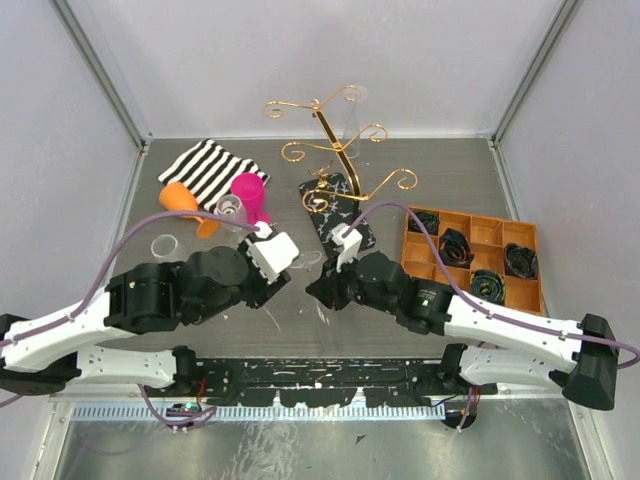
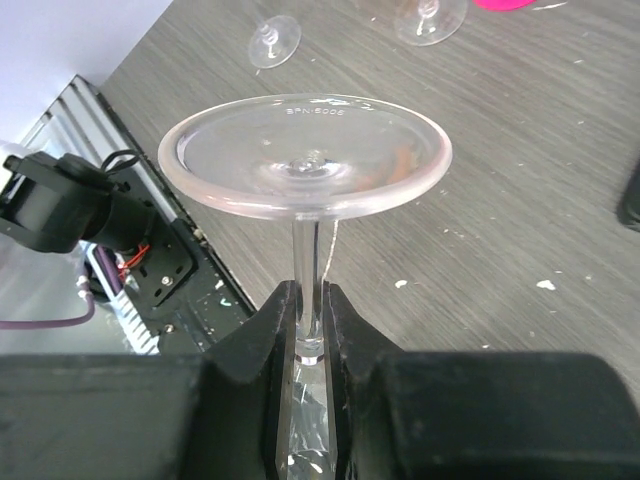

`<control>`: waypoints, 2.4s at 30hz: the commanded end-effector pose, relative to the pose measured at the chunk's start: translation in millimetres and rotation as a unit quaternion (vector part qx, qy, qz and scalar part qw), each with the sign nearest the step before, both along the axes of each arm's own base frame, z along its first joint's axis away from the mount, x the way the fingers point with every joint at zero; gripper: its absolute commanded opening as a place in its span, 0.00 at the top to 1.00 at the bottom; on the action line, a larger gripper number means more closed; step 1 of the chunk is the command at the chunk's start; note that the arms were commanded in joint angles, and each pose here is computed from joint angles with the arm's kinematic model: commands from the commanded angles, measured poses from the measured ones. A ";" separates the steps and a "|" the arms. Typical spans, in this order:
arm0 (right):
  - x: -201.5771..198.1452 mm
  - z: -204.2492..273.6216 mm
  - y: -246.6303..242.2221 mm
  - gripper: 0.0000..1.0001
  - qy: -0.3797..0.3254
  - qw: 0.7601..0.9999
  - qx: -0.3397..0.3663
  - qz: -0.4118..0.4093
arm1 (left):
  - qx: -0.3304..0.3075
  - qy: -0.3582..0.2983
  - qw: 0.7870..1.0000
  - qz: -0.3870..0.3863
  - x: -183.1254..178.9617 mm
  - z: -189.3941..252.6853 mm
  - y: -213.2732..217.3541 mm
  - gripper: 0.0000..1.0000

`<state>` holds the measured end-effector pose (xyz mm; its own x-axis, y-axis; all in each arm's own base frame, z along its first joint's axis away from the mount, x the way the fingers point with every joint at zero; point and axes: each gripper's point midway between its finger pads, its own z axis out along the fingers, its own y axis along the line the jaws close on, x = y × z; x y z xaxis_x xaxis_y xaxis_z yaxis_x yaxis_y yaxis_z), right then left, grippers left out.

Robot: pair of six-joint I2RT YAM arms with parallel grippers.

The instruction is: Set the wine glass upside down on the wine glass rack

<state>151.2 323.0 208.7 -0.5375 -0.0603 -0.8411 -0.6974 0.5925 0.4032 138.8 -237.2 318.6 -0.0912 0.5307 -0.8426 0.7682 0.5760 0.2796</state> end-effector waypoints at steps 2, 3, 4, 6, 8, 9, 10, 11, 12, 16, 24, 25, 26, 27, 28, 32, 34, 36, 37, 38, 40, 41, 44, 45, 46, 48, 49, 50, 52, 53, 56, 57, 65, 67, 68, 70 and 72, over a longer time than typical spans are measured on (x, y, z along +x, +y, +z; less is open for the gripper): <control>15.5 48.4 -23.3 0.99 -0.078 0.995 0.036 -0.046 | -0.042 -0.002 0.998 0.038 3.7 2.5 13.5 0.38; 16.4 55.6 -28.2 0.99 -0.089 0.994 0.039 -0.051 | -0.045 -0.002 0.998 0.045 4.4 1.8 16.5 0.37; 15.4 66.8 -33.9 0.99 -0.111 0.992 0.046 -0.048 | -0.049 -0.003 0.997 0.051 5.0 1.5 19.0 0.36; 10.4 85.4 -40.6 0.99 -0.146 0.987 0.057 -0.031 | -0.059 -0.002 0.996 0.061 6.1 0.6 22.4 0.33; 3.7 106.1 -46.5 1.00 -0.184 0.981 0.066 -0.009 | -0.064 -0.002 0.995 0.071 7.5 -1.4 25.2 0.29; -0.1 116.6 -49.0 0.99 -0.201 0.977 0.070 0.003 | -0.065 -0.002 0.995 0.076 8.2 -2.8 27.0 0.28; -3.5 129.4 -51.8 0.99 -0.217 0.973 0.074 0.012 | -0.065 -0.002 0.995 0.081 8.9 -4.1 28.4 0.27; -4.8 141.7 -55.9 0.99 -0.232 0.970 0.076 0.014 | -0.066 -0.004 0.994 0.087 9.8 -4.8 30.4 0.25; -5.5 154.6 -60.4 0.99 -0.243 0.967 0.080 0.011 | -0.073 -0.006 0.993 0.092 11.1 -3.5 30.6 0.23; -3.3 203.2 -78.4 0.99 -0.297 0.951 0.089 -0.008 | -0.084 -0.010 0.991 0.107 14.1 -5.6 33.8 0.16; -12.8 268.6 -93.4 1.00 -0.457 0.883 0.107 0.008 | -0.095 0.004 0.990 0.109 10.9 -20.3 35.7 0.00; -11.9 273.7 -94.7 1.00 -0.474 0.874 0.112 0.001 | -0.098 0.003 0.989 0.110 11.2 -20.5 36.0 0.00; -9.8 274.6 -93.7 1.00 -0.488 0.866 0.109 -0.002 | -0.098 0.002 0.989 0.113 11.9 -20.7 36.3 0.00; -8.5 278.3 -92.7 1.00 -0.505 0.857 0.104 -0.004 | -0.097 0.001 0.989 0.115 12.7 -21.1 37.0 0.00; -6.4 281.4 -90.6 1.00 -0.517 0.850 0.096 -0.004 | -0.093 0.000 0.989 0.117 13.2 -22.1 37.3 0.01; 13.8 293.7 -82.1 1.00 -0.540 0.840 0.043 -0.024 | -0.072 -0.004 0.989 0.126 16.0 -28.8 37.6 0.01; 24.9 301.6 -79.3 1.00 -0.553 0.832 0.017 -0.041 | -0.058 -0.006 0.990 0.130 17.4 -33.5 37.5 0.01; 37.8 311.9 -80.0 1.00 -0.566 0.822 -0.010 -0.067 | -0.043 -0.006 0.990 0.133 18.2 -38.1 37.2 0.01; 44.9 315.7 -80.1 1.00 -0.571 0.817 -0.027 -0.081 | -0.039 -0.006 0.990 0.135 18.6 -39.3 37.1 0.01; 50.7 321.1 -79.6 1.00 -0.578 0.810 -0.043 -0.090 | -0.033 -0.006 0.990 0.135 18.8 -41.4 36.6 0.01; 58.9 331.8 -78.6 1.00 -0.591 0.797 -0.068 -0.104 | -0.028 -0.006 0.990 0.135 19.0 -43.4 35.5 0.01; 62.8 336.5 -78.3 1.00 -0.598 0.790 -0.082 -0.109 | -0.027 -0.006 0.990 0.135 19.1 -44.1 35.1 0.01; 77.4 353.1 -83.8 1.00 -0.605 0.773 -0.120 -0.147 | -0.030 -0.009 0.990 0.134 19.9 -45.6 33.8 0.02; 83.2 357.8 -87.3 1.00 -0.606 0.767 -0.137 -0.162 | -0.031 -0.011 0.990 0.135 20.5 -45.8 33.5 0.02; 90.9 359.5 -88.6 1.00 -0.605 0.762 -0.154 -0.173 | -0.034 -0.013 0.990 0.134 21.0 -45.0 32.6 0.02; 103.4 366.1 -99.5 1.00 -0.606 0.754 -0.169 -0.190 | -0.042 -0.017 0.990 0.134 22.5 -42.3 30.7 0.02; 109.1 368.5 -104.3 0.99 -0.606 0.753 -0.169 -0.193 | -0.044 -0.018 0.990 0.135 23.3 -41.1 30.2 0.02; 116.1 370.0 -110.9 0.99 -0.604 0.754 -0.170 -0.197 | -0.045 -0.019 0.989 0.137 24.5 -40.4 29.5 0.02; 131.9 372.0 -127.2 0.99 -0.596 0.757 -0.167 -0.209 | -0.042 -0.018 0.989 0.144 28.1 -40.7 29.1 0.02; 139.9 371.2 -135.2 0.99 -0.592 0.758 -0.170 -0.215 | -0.038 -0.018 0.988 0.149 30.4 -41.8 29.8 0.02; 166.6 365.1 -160.2 0.99 -0.574 0.754 -0.198 -0.250 | -0.035 -0.006 0.986 0.166 39.2 -46.6 33.9 0.02; 175.0 361.0 -166.9 0.99 -0.567 0.754 -0.208 -0.257 | -0.037 0.003 0.985 0.171 42.6 -48.8 35.7 0.02; 260.0 302.1 -223.3 0.99 -0.490 0.797 -0.236 -0.262 | -0.027 0.047 0.976 0.211 58.6 -60.4 57.2 0.02; 282.1 283.9 -243.0 0.99 -0.463 0.806 -0.240 -0.281 | -0.009 0.056 0.975 0.214 56.3 -67.6 60.6 0.02; 291.1 275.1 -250.5 1.00 -0.451 0.811 -0.237 -0.287 | -0.002 0.062 0.975 0.214 54.5 -70.8 61.8 0.02; 304.2 249.6 -257.1 0.99 -0.435 0.826 -0.232 -0.274 | 0.004 0.074 0.974 0.212 50.4 -76.0 63.3 0.02; 309.7 232.3 -260.4 0.99 -0.442 0.831 -0.210 -0.263 | 0.000 0.081 0.974 0.210 46.9 -77.0 64.5 0.02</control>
<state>461.3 55.5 434.9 0.1037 -0.5114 -0.8531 -0.1426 0.8412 -0.5216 194.4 -175.6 240.7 -0.3984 0.4355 -0.8072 0.4863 0.8465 0.2167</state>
